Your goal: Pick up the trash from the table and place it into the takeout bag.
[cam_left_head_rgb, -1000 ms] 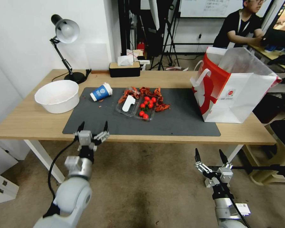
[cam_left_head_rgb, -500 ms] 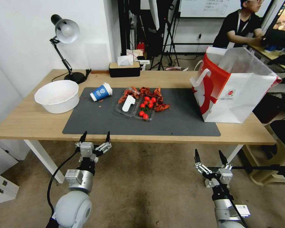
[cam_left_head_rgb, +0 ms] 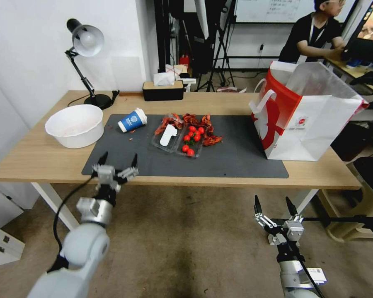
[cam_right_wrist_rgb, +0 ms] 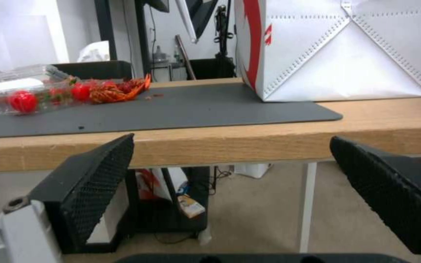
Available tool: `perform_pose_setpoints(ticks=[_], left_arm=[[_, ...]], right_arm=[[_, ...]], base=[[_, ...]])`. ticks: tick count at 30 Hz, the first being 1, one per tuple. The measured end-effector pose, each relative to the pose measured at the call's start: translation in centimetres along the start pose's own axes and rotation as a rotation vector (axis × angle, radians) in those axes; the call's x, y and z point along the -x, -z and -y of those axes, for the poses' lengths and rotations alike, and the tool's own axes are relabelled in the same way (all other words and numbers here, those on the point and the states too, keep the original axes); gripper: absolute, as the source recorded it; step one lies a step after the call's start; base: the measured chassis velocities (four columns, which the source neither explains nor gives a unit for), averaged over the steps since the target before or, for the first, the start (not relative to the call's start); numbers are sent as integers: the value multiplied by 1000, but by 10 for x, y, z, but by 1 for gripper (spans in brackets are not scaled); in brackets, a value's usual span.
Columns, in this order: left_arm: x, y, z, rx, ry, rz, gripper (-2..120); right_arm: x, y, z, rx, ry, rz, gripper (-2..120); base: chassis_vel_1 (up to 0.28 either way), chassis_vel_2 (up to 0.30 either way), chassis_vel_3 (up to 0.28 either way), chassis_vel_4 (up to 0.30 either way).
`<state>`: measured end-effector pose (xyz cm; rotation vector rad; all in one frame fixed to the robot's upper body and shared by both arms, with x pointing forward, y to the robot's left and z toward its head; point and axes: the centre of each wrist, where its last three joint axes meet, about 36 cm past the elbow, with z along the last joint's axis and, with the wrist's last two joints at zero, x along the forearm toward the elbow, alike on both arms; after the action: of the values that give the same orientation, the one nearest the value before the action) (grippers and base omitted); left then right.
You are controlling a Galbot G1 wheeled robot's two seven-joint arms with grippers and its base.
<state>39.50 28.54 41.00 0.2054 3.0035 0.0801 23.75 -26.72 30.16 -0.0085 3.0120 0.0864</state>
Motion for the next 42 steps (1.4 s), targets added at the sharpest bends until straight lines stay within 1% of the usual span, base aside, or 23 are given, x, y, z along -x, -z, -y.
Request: perform_pose_setpoints(ticks=[1, 5, 6, 9, 10, 13, 15, 17, 18, 21, 22, 26, 27, 29, 30, 32, 34, 35, 37, 38, 39, 41, 42], left_arm=[[0, 0, 0, 0, 0, 0, 100], [41, 0, -17, 37, -40, -15, 100], [41, 0, -17, 37, -40, -15, 100], [80, 5, -34, 57, -85, -31, 100], [80, 5, -34, 57, -85, -31, 100], [114, 15, -53, 100, -127, -57, 100], [120, 18, -56, 110, -133, -63, 100], [140, 31, -69, 140, -170, -97, 100], [140, 31, -69, 140, -170, -97, 100], [163, 41, -81, 182, -241, -134, 100], [163, 41, -81, 182, -241, -134, 100], [191, 49, -90, 247, -332, -169, 100], [191, 49, -90, 247, -332, -169, 100], [209, 52, -95, 274, -361, -195, 100], [209, 52, -95, 274, -361, -195, 100], [224, 51, -99, 299, -387, -225, 100], [236, 52, -105, 333, -428, -265, 100], [236, 52, -105, 333, -428, -265, 100], [245, 53, -111, 364, -457, -324, 100], [248, 54, -113, 374, -465, -344, 100], [248, 54, -113, 374, -465, -344, 100], [258, 56, -117, 402, -473, -407, 100], [262, 57, -118, 405, -470, -424, 100]], right_arm=[[0, 0, 0, 0, 0, 0, 100], [0, 0, -1, -2, 6, -4, 100], [0, 0, -1, -2, 6, -4, 100], [0, 0, -1, -4, 7, -4, 100], [0, 0, -1, -4, 7, -4, 100], [-1, 0, -1, -6, 8, -5, 100], [-1, 0, -1, -6, 8, -5, 100], [-1, -1, -1, -7, 8, -7, 100], [-1, -1, -1, -7, 8, -7, 100], [0, -2, -1, -9, 8, -8, 100], [0, -2, -1, -9, 8, -8, 100], [1, -3, 0, -9, 7, -9, 100], [1, -3, 0, -9, 7, -9, 100], [0, -4, 0, -9, 7, -11, 100], [0, -4, 0, -9, 7, -11, 100], [-1, -4, 0, -10, 7, -13, 100], [-1, -4, 0, -11, 5, -15, 100], [-1, -4, 0, -11, 5, -15, 100], [-2, -4, 1, -13, 2, -15, 100], [-2, -4, 2, -13, 2, -16, 100], [-2, -4, 2, -13, 2, -16, 100], [-2, -5, 3, -15, 2, -16, 100], [-2, -5, 3, -15, 1, -16, 100]], base=[[0, 0, 0, 0], [0, 0, 0, 0], [0, 0, 0, 0], [0, 0, 0, 0], [0, 0, 0, 0], [0, 0, 0, 0], [0, 0, 0, 0], [0, 0, 0, 0], [0, 0, 0, 0], [0, 0, 0, 0], [0, 0, 0, 0], [0, 0, 0, 0], [0, 0, 0, 0], [0, 0, 0, 0], [0, 0, 0, 0], [0, 0, 0, 0], [0, 0, 0, 0], [0, 0, 0, 0], [0, 0, 0, 0], [0, 0, 0, 0], [0, 0, 0, 0], [0, 0, 0, 0], [0, 0, 0, 0]])
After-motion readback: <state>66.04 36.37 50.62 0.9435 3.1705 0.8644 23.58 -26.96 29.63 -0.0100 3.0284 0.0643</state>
